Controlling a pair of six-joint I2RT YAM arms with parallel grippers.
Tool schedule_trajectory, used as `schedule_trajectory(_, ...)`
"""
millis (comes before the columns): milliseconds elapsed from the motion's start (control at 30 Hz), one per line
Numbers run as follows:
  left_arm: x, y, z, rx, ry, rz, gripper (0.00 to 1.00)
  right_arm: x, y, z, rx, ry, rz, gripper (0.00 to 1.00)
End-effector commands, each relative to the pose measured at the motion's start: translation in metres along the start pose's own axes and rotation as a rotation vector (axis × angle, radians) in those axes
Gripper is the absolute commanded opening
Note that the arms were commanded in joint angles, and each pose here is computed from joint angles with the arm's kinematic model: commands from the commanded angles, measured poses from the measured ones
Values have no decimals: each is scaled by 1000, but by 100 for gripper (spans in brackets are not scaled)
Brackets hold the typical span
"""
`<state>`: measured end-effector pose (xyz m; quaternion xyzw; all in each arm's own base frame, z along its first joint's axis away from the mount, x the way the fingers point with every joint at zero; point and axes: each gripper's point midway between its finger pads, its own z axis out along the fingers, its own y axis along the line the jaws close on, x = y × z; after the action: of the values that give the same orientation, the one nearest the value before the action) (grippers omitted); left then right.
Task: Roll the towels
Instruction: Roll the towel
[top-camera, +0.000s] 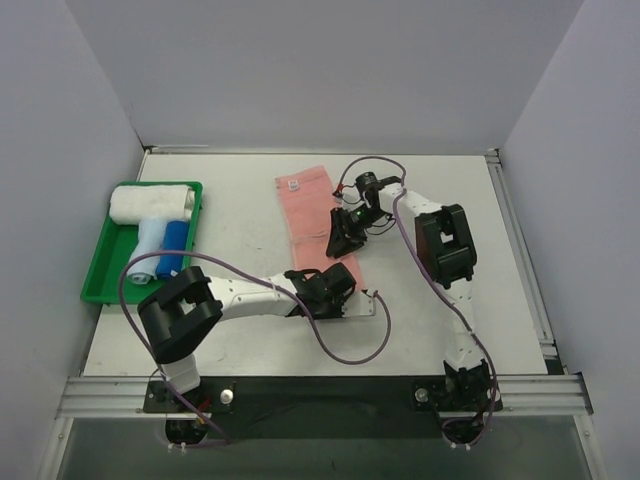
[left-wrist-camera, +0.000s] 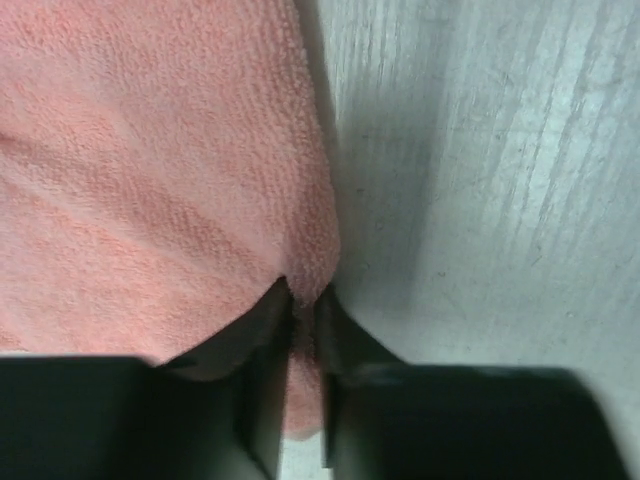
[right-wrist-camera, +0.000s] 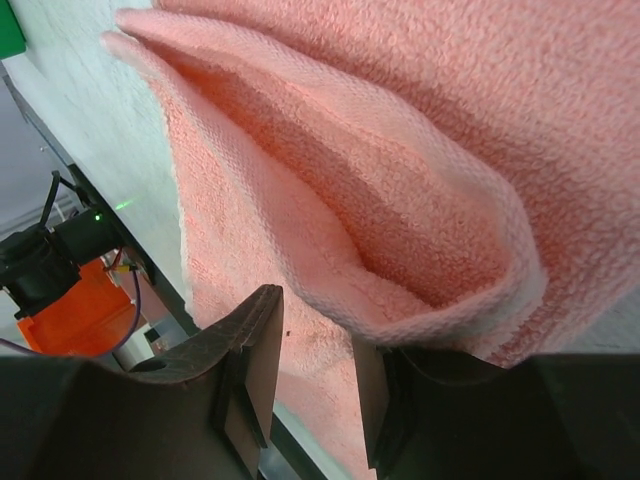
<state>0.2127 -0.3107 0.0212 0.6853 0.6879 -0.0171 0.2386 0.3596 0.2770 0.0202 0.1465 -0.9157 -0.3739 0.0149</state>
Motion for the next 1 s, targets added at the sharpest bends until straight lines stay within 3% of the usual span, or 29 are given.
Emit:
schedule_trajectory(0, 19, -30, -4, 131, 28, 7, 18, 28, -9, 1, 68, 59, 18, 34)
schedule_trajectory(67, 1, -55, -27, 290, -68, -8, 11, 39, -2, -2, 56, 70, 6, 33)
schedule_trajectory(167, -3, -90, -65, 491, -104, -63, 5, 58, 19, -13, 38, 76, -34, 34)
schedule_trajectory(300, -16, -103, -97, 603, -148, -108, 0, 53, 51, -47, -7, 0, -97, 39)
schedule_trajectory(400, -29, -101, -117, 662, -183, -135, 0, 42, 64, -74, -21, -60, -143, 53)
schedule_trajectory(433, -32, -101, -121, 691, -192, -148, 0, 33, 67, -86, -18, -95, -161, 64)
schedule_trajectory(533, -40, -79, -124, 728, -214, -213, 0, 20, 73, -112, -4, -149, -201, 79)
schedule_trajectory(733, -35, -13, -108, 714, -258, -351, 0, 10, 61, -148, 2, -215, -192, 81)
schedule_trajectory(967, -22, 57, -73, 686, -289, -464, 1, 26, 49, -145, -29, -184, -157, 80)
